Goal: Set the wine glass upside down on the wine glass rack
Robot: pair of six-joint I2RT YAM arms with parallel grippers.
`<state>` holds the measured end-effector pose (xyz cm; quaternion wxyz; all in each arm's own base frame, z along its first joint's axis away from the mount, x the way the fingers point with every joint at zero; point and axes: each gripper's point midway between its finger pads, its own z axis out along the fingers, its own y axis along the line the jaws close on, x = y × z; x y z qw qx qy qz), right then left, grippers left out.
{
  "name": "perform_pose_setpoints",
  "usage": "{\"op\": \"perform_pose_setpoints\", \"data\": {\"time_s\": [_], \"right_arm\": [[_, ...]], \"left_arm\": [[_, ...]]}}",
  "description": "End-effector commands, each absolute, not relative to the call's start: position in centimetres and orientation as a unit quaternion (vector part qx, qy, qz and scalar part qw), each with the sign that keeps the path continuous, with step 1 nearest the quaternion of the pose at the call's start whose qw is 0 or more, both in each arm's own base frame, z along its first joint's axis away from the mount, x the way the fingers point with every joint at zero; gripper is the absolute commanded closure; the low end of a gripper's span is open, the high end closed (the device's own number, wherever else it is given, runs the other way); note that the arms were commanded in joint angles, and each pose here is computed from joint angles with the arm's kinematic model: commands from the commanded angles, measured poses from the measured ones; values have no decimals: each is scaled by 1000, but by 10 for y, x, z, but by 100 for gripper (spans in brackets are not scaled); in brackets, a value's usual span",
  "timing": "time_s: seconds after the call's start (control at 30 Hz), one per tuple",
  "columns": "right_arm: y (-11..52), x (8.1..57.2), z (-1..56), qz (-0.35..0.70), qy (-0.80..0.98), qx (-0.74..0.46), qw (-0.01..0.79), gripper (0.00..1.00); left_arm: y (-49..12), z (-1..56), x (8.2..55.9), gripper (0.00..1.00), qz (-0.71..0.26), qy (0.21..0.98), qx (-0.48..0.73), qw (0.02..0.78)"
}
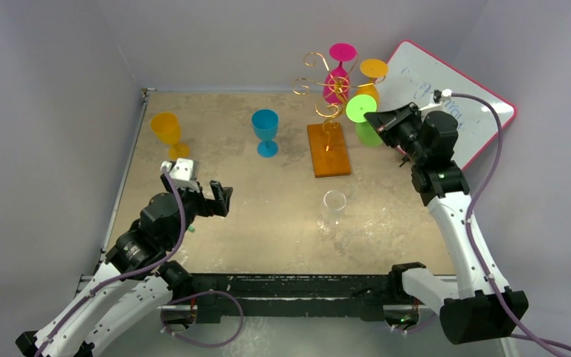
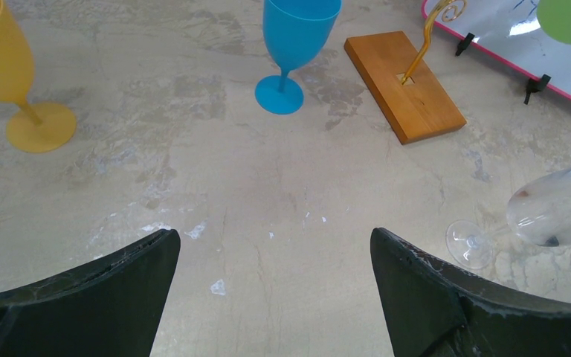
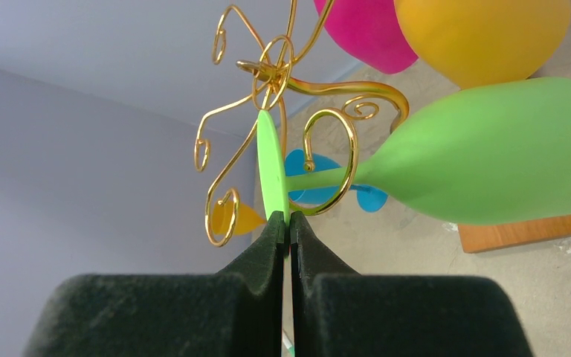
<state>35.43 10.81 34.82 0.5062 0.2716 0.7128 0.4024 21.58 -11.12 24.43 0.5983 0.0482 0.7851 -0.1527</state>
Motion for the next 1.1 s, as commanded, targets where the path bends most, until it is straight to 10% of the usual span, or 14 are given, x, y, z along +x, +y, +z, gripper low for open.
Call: {"op": "perform_pose_setpoints", "data": {"time_s": [0.0,0.37,1.07], "right_arm": [[98,349,379,407,674,276,551,100],[90,354,373,398,668,309,547,99],[78,341,356,354,688,316,549,58]], "left_arm": [[-113,251,220,0,-157,776,42,609],[-113,250,221,0,-153,779,41,607],[-127,260,239,5,-161,778,19,607]]}}
